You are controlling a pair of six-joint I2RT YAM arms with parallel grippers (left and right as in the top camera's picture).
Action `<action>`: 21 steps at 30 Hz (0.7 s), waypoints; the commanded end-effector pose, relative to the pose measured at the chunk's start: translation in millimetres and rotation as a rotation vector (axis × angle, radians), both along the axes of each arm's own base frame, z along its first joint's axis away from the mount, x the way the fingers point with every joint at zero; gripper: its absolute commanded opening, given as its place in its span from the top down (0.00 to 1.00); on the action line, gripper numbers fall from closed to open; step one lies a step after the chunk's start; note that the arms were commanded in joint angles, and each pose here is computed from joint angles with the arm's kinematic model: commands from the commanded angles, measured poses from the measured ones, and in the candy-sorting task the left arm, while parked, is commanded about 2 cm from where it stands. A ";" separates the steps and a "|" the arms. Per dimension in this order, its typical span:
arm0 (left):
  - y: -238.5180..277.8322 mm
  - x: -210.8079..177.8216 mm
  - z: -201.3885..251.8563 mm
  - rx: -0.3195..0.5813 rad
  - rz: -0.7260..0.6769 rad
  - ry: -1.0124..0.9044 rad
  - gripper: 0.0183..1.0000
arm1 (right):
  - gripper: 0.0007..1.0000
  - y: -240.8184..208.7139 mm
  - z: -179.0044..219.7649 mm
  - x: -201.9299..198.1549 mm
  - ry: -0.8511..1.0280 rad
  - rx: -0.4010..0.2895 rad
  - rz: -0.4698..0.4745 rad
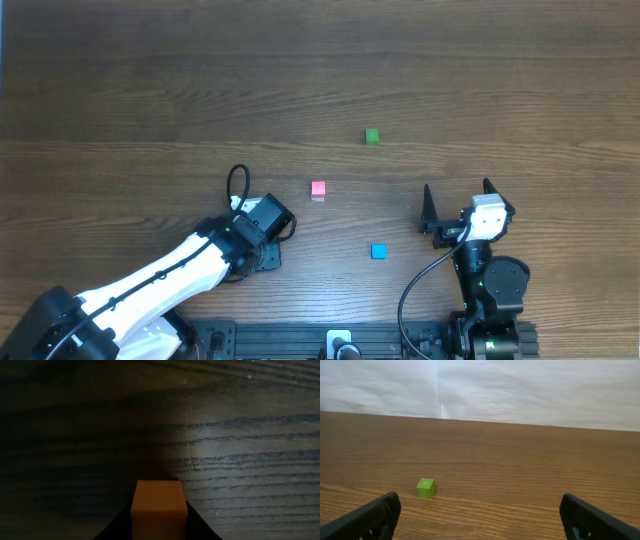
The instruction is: Stack Cubes
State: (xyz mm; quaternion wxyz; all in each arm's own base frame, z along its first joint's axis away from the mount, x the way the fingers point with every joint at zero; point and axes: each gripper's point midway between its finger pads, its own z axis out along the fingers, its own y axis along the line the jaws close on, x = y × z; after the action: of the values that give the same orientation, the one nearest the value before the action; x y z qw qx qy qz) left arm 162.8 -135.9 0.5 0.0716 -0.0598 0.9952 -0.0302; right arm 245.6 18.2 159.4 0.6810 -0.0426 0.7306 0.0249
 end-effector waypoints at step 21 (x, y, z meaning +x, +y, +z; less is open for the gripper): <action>-87.1 119.5 98.9 -0.012 0.027 -0.142 0.98 | 0.01 -2.0 -2.2 0.2 0.001 0.002 -0.011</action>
State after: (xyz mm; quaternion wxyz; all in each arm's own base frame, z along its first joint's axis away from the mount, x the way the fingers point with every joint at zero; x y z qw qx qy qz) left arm 267.5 -212.3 100.6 0.1431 -0.0686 0.9863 -0.0439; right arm 245.6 18.2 159.4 0.6811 -0.0426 0.7305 0.0249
